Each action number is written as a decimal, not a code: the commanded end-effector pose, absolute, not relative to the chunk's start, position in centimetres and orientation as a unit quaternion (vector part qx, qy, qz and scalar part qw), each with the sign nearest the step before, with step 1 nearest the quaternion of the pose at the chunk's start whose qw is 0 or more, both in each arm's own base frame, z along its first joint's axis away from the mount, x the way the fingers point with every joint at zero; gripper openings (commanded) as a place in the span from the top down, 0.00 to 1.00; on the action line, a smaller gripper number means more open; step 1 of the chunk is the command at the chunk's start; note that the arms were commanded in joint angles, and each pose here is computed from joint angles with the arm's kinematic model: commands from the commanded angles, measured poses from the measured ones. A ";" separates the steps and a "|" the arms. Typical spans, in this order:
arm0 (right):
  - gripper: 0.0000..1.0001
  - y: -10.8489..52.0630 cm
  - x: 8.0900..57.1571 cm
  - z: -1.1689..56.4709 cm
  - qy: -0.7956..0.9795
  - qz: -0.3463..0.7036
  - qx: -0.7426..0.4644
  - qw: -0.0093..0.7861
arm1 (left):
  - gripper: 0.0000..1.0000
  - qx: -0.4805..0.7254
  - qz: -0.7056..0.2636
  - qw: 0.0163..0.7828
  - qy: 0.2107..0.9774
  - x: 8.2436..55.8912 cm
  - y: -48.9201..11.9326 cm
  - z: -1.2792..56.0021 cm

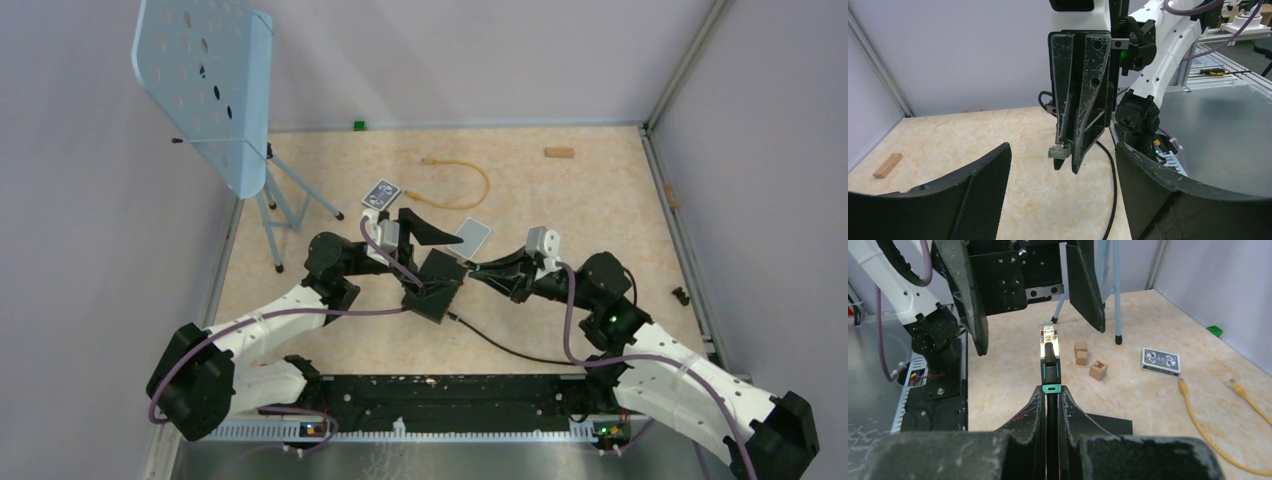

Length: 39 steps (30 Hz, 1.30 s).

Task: Insert the plug into the switch port

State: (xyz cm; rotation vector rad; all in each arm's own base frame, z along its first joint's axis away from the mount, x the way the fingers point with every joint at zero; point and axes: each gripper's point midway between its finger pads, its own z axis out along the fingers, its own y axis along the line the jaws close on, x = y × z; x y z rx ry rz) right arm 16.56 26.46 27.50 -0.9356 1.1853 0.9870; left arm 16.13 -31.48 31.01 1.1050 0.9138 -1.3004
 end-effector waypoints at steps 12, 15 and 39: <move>1.00 27.1 15.6 31.4 0.465 0.438 -0.422 0.643 | 0.47 0.487 -0.564 0.541 0.390 16.2 -32.7 31.8; 1.00 27.1 15.8 31.1 0.466 0.427 -0.427 0.647 | 0.48 0.488 -0.568 0.537 0.388 16.1 -32.8 32.1; 0.71 26.8 14.8 32.2 0.447 0.448 -0.416 0.653 | 1.00 0.505 -0.570 0.544 0.351 14.7 -32.2 32.9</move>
